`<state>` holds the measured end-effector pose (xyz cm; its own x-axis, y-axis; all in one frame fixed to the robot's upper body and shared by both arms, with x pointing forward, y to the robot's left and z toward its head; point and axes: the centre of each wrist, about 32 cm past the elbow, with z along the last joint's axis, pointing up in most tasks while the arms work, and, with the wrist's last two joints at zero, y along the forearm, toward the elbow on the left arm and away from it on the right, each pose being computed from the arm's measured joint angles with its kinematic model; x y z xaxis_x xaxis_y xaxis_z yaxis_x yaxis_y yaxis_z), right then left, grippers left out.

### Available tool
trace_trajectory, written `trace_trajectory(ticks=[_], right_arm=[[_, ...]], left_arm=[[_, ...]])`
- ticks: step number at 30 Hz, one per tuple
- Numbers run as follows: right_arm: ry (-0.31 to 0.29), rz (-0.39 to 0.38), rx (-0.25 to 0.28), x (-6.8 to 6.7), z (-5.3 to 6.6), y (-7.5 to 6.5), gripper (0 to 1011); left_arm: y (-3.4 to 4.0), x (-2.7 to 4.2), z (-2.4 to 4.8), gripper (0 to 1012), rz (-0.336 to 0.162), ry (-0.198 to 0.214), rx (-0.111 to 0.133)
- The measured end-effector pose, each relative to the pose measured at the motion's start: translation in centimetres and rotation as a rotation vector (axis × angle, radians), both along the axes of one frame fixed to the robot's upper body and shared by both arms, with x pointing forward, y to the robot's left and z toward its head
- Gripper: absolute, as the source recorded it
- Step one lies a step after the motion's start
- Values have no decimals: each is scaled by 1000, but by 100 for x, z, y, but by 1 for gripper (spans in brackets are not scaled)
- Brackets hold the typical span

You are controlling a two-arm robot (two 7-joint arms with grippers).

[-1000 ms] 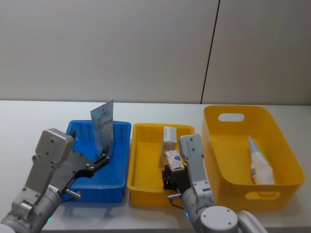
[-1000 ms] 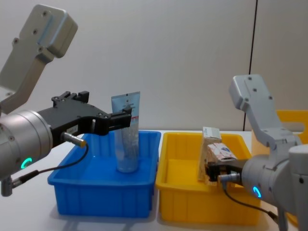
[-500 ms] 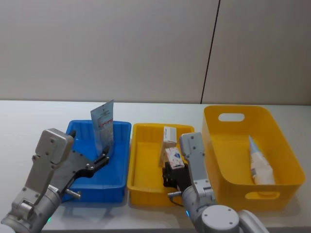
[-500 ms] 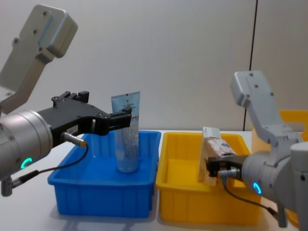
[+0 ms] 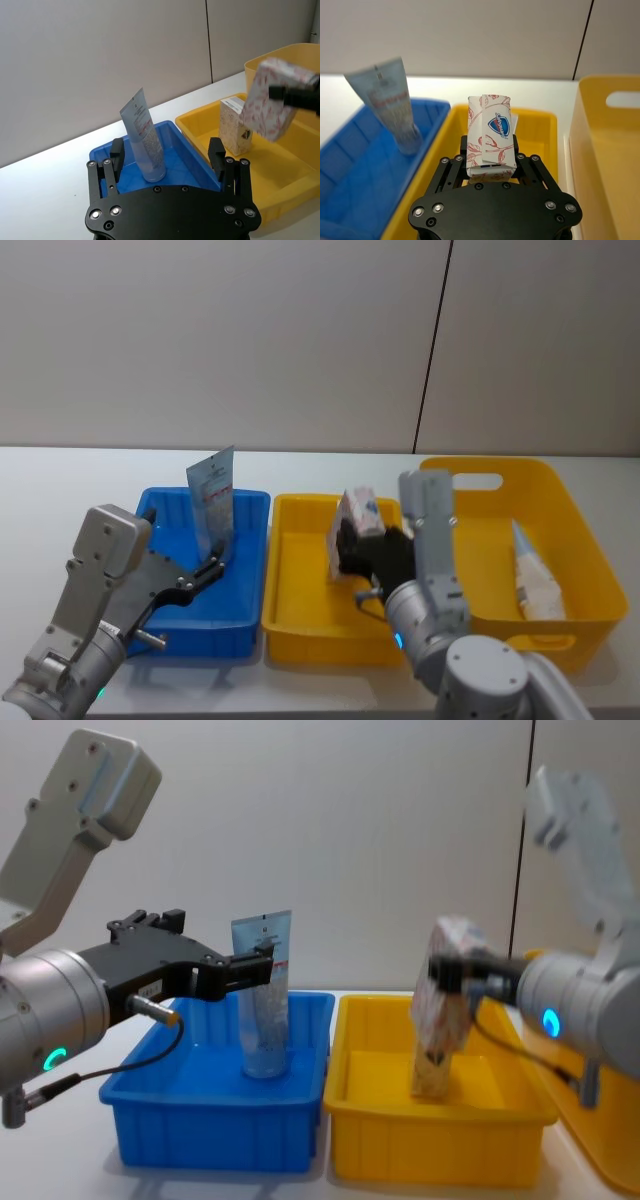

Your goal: Bimanual collaborative sorting of washing and personal care products

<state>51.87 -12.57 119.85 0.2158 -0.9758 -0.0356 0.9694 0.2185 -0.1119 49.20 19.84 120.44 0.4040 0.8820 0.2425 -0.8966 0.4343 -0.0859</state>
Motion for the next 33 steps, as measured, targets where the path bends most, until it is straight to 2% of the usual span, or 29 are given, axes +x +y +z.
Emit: trace_trajectory(ticks=[7, 15, 23, 33], right_arm=[[-100, -18, 98, 8, 269, -138, 371], [-176, -81, 153, 3, 464, -350, 371], [-205, -172, 156, -23, 548, -583, 372], [-170, -293, 85, -65, 543, -916, 371]], left_arm=[[0, 0, 0, 1002, 0, 0, 0], [0, 0, 0, 1002, 0, 0, 0], [0, 0, 0, 1001, 0, 0, 0], [0, 0, 0, 1002, 0, 0, 0]])
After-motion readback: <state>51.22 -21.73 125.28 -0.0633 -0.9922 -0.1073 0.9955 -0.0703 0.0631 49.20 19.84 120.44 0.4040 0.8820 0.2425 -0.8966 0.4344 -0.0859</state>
